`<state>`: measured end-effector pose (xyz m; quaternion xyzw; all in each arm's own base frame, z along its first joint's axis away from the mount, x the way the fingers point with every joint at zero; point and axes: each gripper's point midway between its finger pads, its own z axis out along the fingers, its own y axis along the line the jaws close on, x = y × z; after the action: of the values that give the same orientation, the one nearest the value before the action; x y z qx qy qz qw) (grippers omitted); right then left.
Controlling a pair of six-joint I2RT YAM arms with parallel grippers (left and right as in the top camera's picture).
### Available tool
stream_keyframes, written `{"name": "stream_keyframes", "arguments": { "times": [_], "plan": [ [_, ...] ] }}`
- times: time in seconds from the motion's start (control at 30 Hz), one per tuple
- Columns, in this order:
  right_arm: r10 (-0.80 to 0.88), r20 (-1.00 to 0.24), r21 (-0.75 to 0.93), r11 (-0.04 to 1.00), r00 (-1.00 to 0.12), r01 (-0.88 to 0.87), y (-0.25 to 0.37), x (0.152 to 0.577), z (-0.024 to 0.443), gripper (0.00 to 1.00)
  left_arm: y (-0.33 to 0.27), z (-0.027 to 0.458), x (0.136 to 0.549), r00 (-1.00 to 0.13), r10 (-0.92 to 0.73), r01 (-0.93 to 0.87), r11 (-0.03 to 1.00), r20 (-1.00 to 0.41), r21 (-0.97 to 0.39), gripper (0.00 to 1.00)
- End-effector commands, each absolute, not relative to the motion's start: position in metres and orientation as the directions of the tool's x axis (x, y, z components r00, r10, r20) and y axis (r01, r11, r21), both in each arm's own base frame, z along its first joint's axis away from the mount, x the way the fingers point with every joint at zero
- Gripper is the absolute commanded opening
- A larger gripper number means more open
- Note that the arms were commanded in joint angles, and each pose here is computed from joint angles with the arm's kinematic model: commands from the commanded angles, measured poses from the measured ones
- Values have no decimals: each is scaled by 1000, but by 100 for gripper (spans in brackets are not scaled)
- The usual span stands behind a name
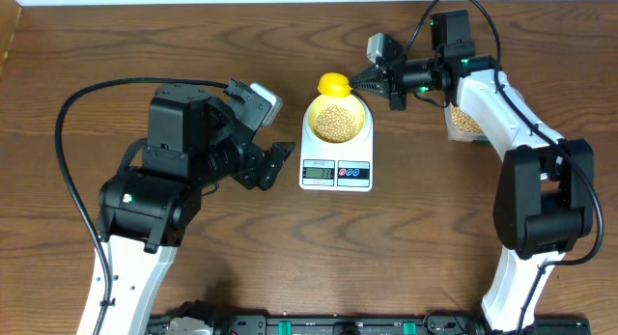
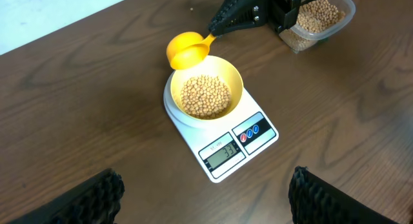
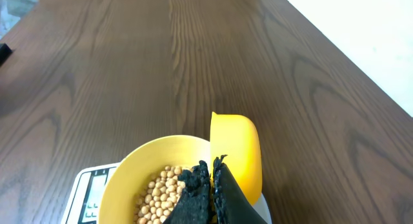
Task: Scoop item into bowl and weigh 50g on scale
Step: 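Tip the scoop with the right gripper to pour soybeans into bowl, then move the empty scoop back right to the soybean tub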
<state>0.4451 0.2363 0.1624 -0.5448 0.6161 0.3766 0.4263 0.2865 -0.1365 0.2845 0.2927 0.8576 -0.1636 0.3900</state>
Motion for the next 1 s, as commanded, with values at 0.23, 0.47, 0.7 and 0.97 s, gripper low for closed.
{"name": "stream_keyframes", "arguments": {
  "times": [0.23,0.47,0.7,0.97],
  "plan": [
    [-293,-953,53,79,-74,-995,243,435,170,1,-136,283,286,-524,378,634,771,-763,-53,84],
    [-183,-972,145,25,-147,-989,248,425,207,1,-136,283,286,-524,378,634,771,-763,-53,84],
    [-160,-944,239,271,-289,-932,238,469,227,1,-136,283,286,-524,378,634,771,-763,-53,84],
    [-116,-948,180,571,-296,-801,202,508,265,1,-136,283,286,-524,378,634,771,-763,-53,84]
  ]
}}
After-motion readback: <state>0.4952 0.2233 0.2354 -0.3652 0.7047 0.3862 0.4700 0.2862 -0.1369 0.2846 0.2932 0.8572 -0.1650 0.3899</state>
